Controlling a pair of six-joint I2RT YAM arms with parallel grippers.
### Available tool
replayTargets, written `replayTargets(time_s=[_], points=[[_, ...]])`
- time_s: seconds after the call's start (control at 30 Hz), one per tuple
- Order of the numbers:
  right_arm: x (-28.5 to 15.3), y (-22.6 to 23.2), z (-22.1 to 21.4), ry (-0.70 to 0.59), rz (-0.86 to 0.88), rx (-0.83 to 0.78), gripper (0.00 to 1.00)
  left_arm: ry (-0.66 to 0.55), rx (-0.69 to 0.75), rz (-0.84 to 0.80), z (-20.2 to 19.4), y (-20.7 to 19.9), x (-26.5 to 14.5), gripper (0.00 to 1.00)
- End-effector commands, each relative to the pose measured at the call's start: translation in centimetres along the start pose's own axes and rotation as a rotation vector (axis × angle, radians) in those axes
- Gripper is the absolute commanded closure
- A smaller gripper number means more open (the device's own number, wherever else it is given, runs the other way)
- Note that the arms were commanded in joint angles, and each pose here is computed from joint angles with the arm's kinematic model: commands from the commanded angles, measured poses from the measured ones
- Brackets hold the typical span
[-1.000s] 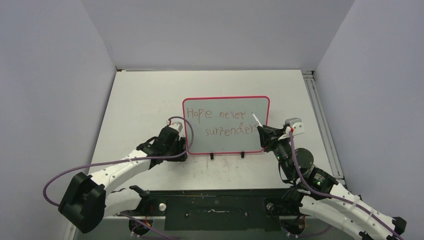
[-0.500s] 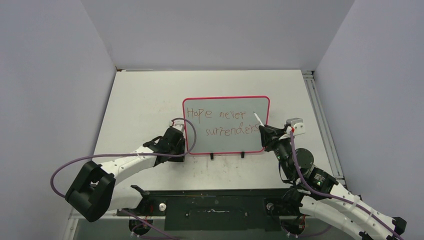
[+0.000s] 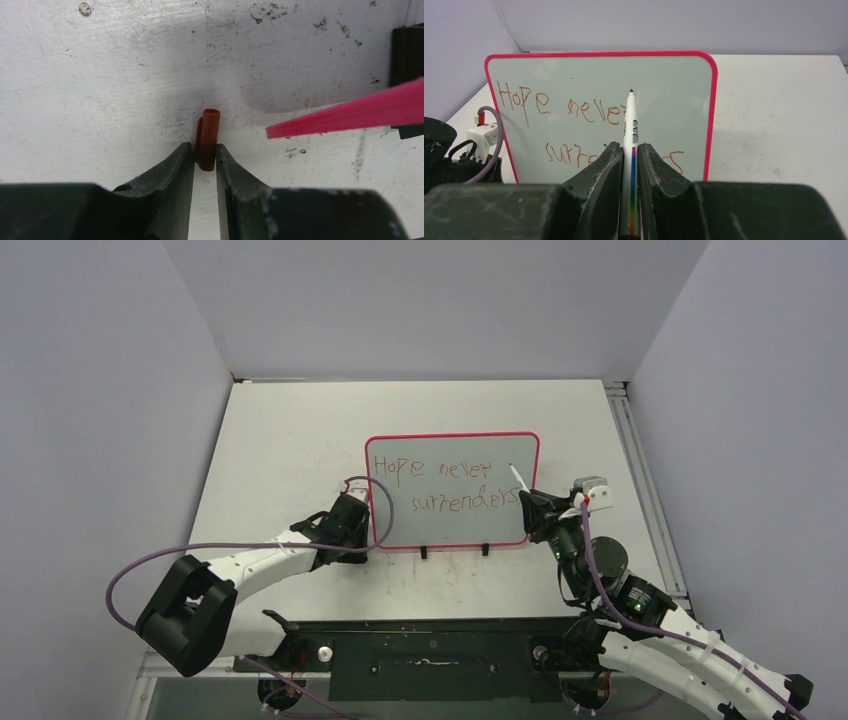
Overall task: Write a sentence on the whiteboard
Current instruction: Close the whiteboard marker at the center of the board.
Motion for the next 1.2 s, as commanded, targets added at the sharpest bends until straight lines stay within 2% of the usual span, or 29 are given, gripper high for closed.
replayTargets(time_s=[0.0, 0.3, 0.87, 1.17], points=[[0.0, 0.1, 0.4, -0.034, -0.002, 0.023, 0.93, -0.05, -0.007, -0.015, 1.6, -0.6, 0.0, 0.81], [-0.1, 0.0, 0.5, -0.04, -0.002, 0.028, 0.93, -0.041, -0.011, -0.017, 1.4, -0.5, -0.2, 1.0], [0.1, 0.5, 0.8, -0.032, 0.021, 0.029, 0.93, -0.096, -0.059, 0.016, 0.4, 0.5, -3.0, 1.0], [-0.3, 0.5, 1.4, -0.035, 0.018, 0.044, 0.93, -0.035, -0.047, 0.021, 0.3, 0.2, -1.7, 1.0]])
Point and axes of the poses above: each gripper's point midway between its finger pads, its own x axis out along the fingers, its own y axis along the line the jaws close on, z = x × y, the point moved 9 cm from there along -x, back along the fingers, and after that the axes turned 14 degrees about x, right-handed, at the moved point
